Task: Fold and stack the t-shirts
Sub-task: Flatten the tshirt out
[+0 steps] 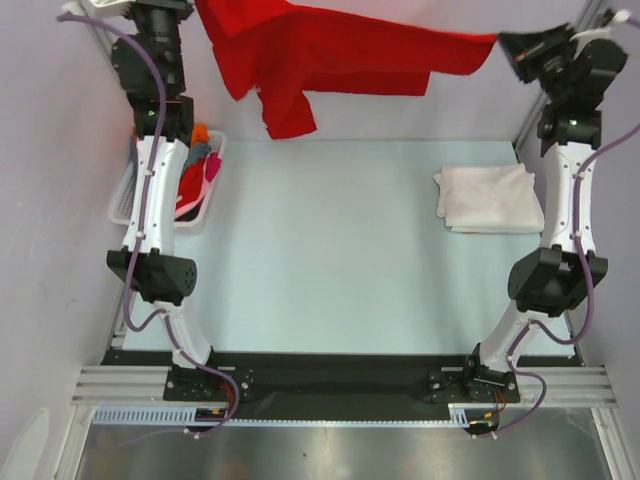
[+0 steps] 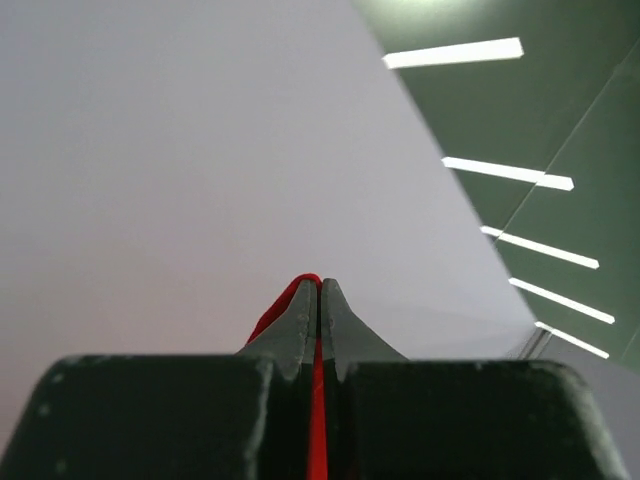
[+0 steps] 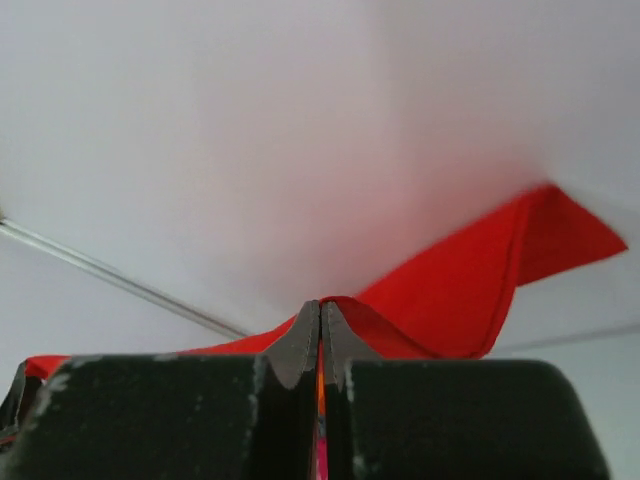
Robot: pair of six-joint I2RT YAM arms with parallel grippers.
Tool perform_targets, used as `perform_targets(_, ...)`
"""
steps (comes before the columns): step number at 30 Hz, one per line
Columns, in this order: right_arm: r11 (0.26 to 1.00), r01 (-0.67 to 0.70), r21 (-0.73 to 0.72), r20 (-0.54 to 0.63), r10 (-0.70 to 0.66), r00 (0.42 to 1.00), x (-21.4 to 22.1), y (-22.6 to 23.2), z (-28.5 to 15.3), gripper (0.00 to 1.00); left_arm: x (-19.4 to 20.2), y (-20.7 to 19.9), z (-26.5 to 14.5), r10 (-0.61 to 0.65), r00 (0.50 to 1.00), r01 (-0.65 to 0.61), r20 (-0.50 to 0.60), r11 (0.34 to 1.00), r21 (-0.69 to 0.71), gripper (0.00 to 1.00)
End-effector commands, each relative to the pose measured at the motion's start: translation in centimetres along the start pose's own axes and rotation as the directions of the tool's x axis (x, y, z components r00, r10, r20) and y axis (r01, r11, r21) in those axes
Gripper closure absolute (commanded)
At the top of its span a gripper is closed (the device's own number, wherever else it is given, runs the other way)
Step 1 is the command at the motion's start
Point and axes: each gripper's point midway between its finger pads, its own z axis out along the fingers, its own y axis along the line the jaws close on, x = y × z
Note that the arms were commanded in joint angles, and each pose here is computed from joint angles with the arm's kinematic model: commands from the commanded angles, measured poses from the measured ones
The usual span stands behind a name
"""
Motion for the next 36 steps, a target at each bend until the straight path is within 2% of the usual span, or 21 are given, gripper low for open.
perform_targets(1, 0.992, -0.129, 0.002, -0.151, 0.128, 0.98, 5.3, -6.4, 1.1, 1.0, 4.9, 5.4, -1.8, 0.048, 0.988, -0.054, -0.15, 0.998, -0.034, 1.0)
perform_targets(2, 0.991, -0.136, 0.019, -0.175, 0.137, 0.975, 6.4, -7.5, 1.0, 1.0, 7.5, 8.9, -3.8, 0.052, 0.975, -0.075, -0.214, 0.992, -0.102, 1.0)
perform_targets(4, 0.981, -0.163, 0.107, -0.225, 0.183, 0.957, 9.6, -11.7, 0.1, 1.0, 6.2, 7.2, -5.5, 0.136, 0.968, -0.156, -0.209, 0.984, -0.086, 1.0)
perform_targets(5, 0.976, -0.169, 0.139, -0.236, 0.199, 0.951, 10.9, -13.4, -0.5, 1.0, 7.2, 8.9, -7.2, 0.177, 0.951, -0.22, -0.253, 0.964, -0.151, 1.0)
perform_targets(6, 0.971, -0.179, 0.159, -0.24, 0.214, 0.947, 11.9, -14.6, -1.1, 1.0, 7.1, 11.0, -8.8, 0.259, 0.923, -0.33, -0.285, 0.913, -0.239, 1.0)
perform_targets(7, 0.959, -0.199, 0.199, -0.25, 0.246, 0.937, 14.1, -17.2, -2.4, 1.0, 5.4, 8.6, -9.9, 0.282, 0.923, -0.345, -0.263, 0.908, -0.238, 1.0)
perform_targets(8, 0.952, -0.214, 0.22, -0.248, 0.267, 0.931, 15.1, -18.3, -3.0, 1.0, 7.1, 11.3, -12.9, 0.294, 0.897, -0.391, -0.329, 0.877, -0.281, 1.0)
perform_targets(9, 0.946, -0.223, 0.235, -0.26, 0.282, 0.923, 16.5, -19.1, -3.5, 1.0, 6.9, 11.9, -14.4, 0.306, 0.892, -0.411, -0.333, 0.857, -0.311, 1.0)
perform_targets(11, 0.929, -0.238, 0.283, -0.292, 0.32, 0.901, 19.4, -21.5, -5.1, 1.0, 7.0, 13.1, -18.9, 0.285, 0.88, -0.421, -0.38, 0.839, -0.346, 1.0)
perform_targets(13, 0.915, -0.218, 0.339, -0.327, 0.332, 0.885, 21.7, -23.3, -6.6, 1.0, 6.8, 13.8, -21.7, 0.273, 0.879, -0.422, -0.39, 0.826, -0.373, 1.0)
perform_targets(14, 0.91, -0.21, 0.357, -0.335, 0.335, 0.88, 22.5, -24.0, -7.3, 1.0, 8.4, 16.2, -25.1, 0.249, 0.859, -0.443, -0.448, 0.801, -0.404, 1.0)
perform_targets(15, 0.907, -0.196, 0.373, -0.336, 0.329, 0.883, 23.0, -24.6, -7.8, 1.0, 7.8, 15.3, -25.8, 0.248, 0.872, -0.422, -0.422, 0.817, -0.392, 1.0)
perform_targets(17, 0.884, -0.184, 0.429, -0.343, 0.348, 0.873, 24.9, -26.1, -9.9, 1.0, 9.5, 17.8, -29.9, 0.214, 0.854, -0.438, -0.474, 0.787, -0.435, 1.0)
perform_targets(21, 0.875, -0.165, 0.455, -0.331, 0.338, 0.881, 25.9, -26.6, -12.7, 1.0, 10.3, 19.0, -34.2, 0.166, 0.827, -0.449, -0.537, 0.77, -0.454, 1.0)
perform_targets(23, 0.873, -0.124, 0.472, -0.341, 0.311, 0.887, 26.3, -26.8, -14.0, 1.0, 9.7, 18.8, -36.0, 0.152, 0.822, -0.452, -0.549, 0.761, -0.466, 1.0)
perform_targets(25, 0.861, -0.105, 0.499, -0.331, 0.301, 0.894, 26.8, -26.7, -16.0, 1.0, 8.6, 18.7, -37.9, 0.126, 0.821, -0.456, -0.557, 0.731, -0.508, 1.0)
perform_targets(26, 0.86, -0.101, 0.5, -0.331, 0.298, 0.895, 27.1, -26.5, -16.8, 1.0, 8.5, 19.3, -39.8, 0.104, 0.803, -0.479, -0.586, 0.698, -0.532, 1.0)
perform_targets(28, 0.856, -0.09, 0.51, -0.332, 0.292, 0.897, 27.7, -25.7, -19.0, 1.0, 7.0, 17.9, -40.8, 0.103, 0.818, -0.46, -0.566, 0.708, -0.537, 1.0)
perform_targets(30, 0.854, -0.034, 0.518, -0.35, 0.249, 0.903, 28.1, -25.5, -20.5, 1.0, 6.8, 18.2, -43.4, 0.086, 0.792, -0.491, -0.605, 0.678, -0.546, 1.0)
perform_targets(36, 0.832, 0.074, 0.55, -0.427, 0.204, 0.881, 30.6, -24.5, -27.5, 1.0, 5.8, 16.8, -48.6, 0.023, 0.737, -0.517, -0.675, 0.662, -0.542, 1.0)
